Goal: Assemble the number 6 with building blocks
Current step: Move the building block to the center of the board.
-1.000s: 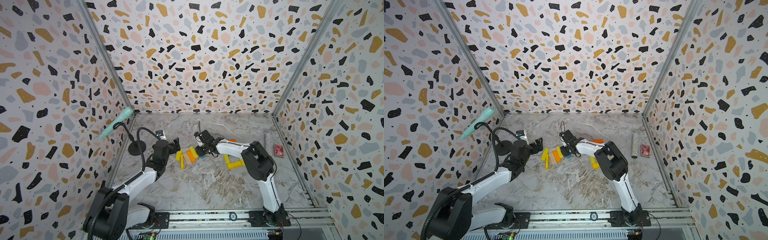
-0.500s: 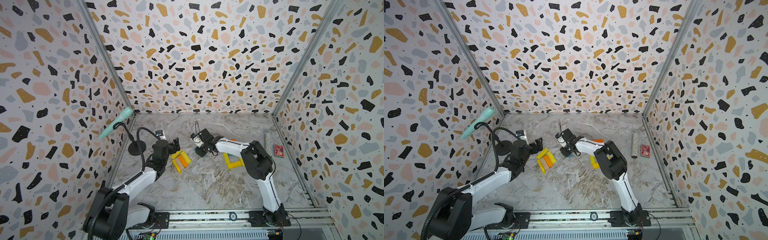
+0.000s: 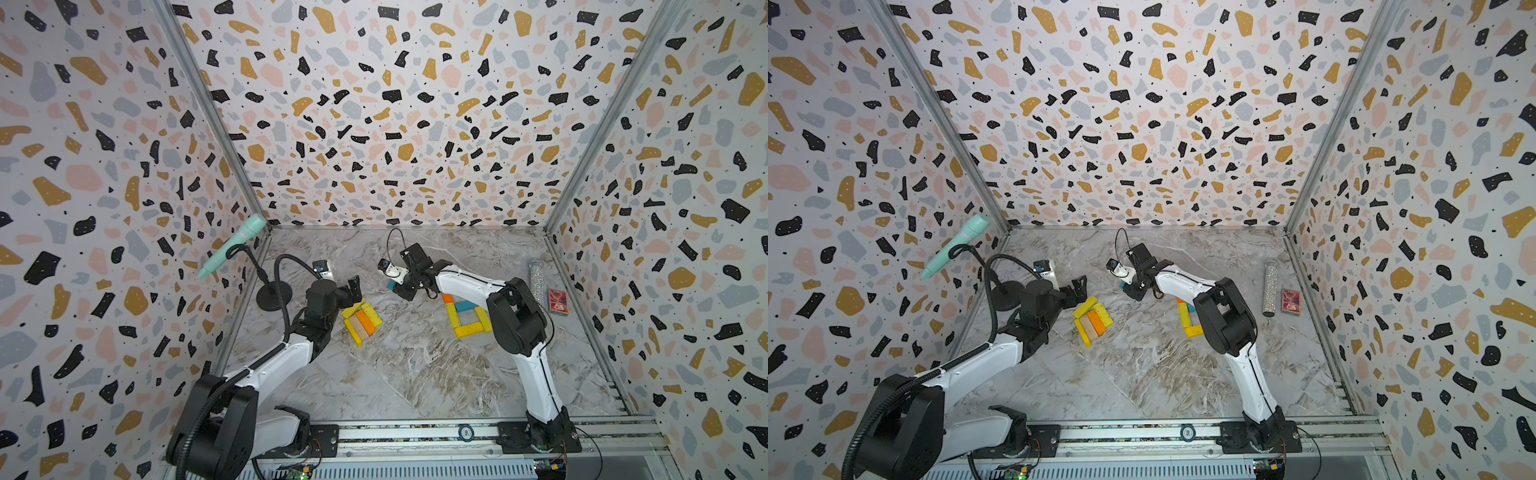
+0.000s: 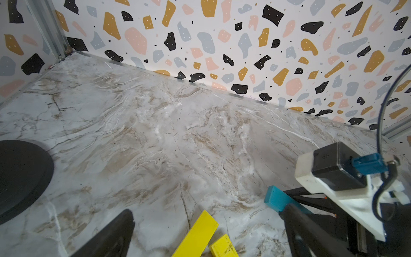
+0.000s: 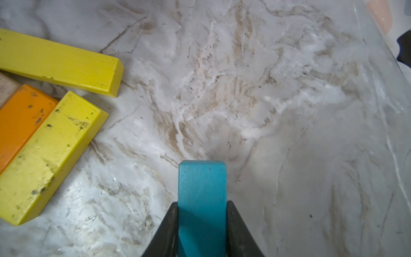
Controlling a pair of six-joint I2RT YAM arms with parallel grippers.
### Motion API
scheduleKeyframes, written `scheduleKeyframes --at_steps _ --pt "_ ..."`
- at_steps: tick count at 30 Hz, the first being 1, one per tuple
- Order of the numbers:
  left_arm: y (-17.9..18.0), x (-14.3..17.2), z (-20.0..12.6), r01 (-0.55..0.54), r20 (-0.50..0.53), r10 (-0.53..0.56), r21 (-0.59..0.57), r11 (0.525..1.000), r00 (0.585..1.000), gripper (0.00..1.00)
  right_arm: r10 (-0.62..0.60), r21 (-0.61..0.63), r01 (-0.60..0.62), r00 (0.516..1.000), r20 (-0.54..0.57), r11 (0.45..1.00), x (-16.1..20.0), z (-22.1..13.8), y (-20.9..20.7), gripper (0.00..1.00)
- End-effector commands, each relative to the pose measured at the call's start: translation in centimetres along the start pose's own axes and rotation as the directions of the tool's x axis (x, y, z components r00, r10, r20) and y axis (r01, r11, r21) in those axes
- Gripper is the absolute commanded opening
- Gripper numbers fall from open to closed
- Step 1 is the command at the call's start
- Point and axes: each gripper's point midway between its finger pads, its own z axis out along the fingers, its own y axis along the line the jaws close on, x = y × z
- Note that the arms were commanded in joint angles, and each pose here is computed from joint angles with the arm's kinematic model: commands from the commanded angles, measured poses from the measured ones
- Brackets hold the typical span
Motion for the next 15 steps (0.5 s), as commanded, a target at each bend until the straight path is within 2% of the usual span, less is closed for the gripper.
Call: scheduleKeyframes --at_steps 1,6,11,15 --pt "-0.3 -1.2 -0.2 -0.007 0.044 0.007 0.020 1.000 0.999 0.99 -0.049 -0.053 0.047 0.999 -0.019 0.997 0.4 1.0 1.2 0.25" --pt "-0.3 -1.4 -0.4 -0.008 0.051 0.007 0.019 1.000 0.999 0.99 -0.063 -0.055 0.061 0.997 -0.040 0.997 1.0 1.7 1.2 0.30" --pt "-0.3 -1.4 -0.5 -0.008 0.052 0.007 0.018 1.000 0.999 0.99 -0.030 -0.034 0.029 0.999 -0.036 0.999 0.4 1.5 0.6 0.54" --pt "-0.2 -1.4 -0.5 -0.009 0.052 0.008 0.016 1.000 0.999 1.00 0.102 -0.014 -0.102 0.994 0.047 0.995 -2.8 -1.6 -0.4 0.64"
